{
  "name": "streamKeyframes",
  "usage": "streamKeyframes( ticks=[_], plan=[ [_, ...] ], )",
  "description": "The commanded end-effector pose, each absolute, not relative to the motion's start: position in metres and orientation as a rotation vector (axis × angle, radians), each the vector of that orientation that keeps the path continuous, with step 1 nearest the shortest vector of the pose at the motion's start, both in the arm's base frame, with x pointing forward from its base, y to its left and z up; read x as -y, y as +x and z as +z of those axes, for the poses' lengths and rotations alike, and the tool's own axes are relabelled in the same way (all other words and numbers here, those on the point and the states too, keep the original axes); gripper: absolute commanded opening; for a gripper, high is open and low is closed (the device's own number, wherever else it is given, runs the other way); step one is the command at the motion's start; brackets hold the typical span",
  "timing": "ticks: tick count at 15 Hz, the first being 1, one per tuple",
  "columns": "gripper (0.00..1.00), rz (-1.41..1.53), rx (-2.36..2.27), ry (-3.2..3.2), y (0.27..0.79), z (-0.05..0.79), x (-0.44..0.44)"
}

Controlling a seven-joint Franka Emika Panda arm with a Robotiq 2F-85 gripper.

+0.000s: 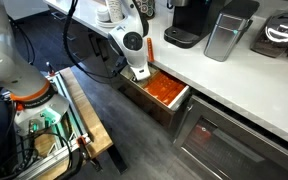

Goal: Remove two white objects from the left side of the drawer and put them on the counter

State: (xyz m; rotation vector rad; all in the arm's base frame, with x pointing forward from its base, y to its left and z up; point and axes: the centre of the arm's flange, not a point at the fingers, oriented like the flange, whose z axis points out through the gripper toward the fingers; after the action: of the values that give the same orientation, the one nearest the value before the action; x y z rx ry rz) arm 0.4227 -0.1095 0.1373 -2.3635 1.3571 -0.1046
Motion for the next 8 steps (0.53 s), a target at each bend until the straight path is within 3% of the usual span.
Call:
streamKeyframes(
  ticks=[1,2,4,8],
  plan=[
    [0.73,-0.076,-1.392,-2.371,0.4229,0.1305,0.1161],
    [0.42,-0.074,-1.394,-2.371,0.4230,0.1295,0.1165],
    [0.46,-0.069,-1.397,-2.371,0.4228,0.1277,0.1173],
    [0.16,-0.057,-1.405,-2.375,0.4207,0.1240,0.1196]
  ],
)
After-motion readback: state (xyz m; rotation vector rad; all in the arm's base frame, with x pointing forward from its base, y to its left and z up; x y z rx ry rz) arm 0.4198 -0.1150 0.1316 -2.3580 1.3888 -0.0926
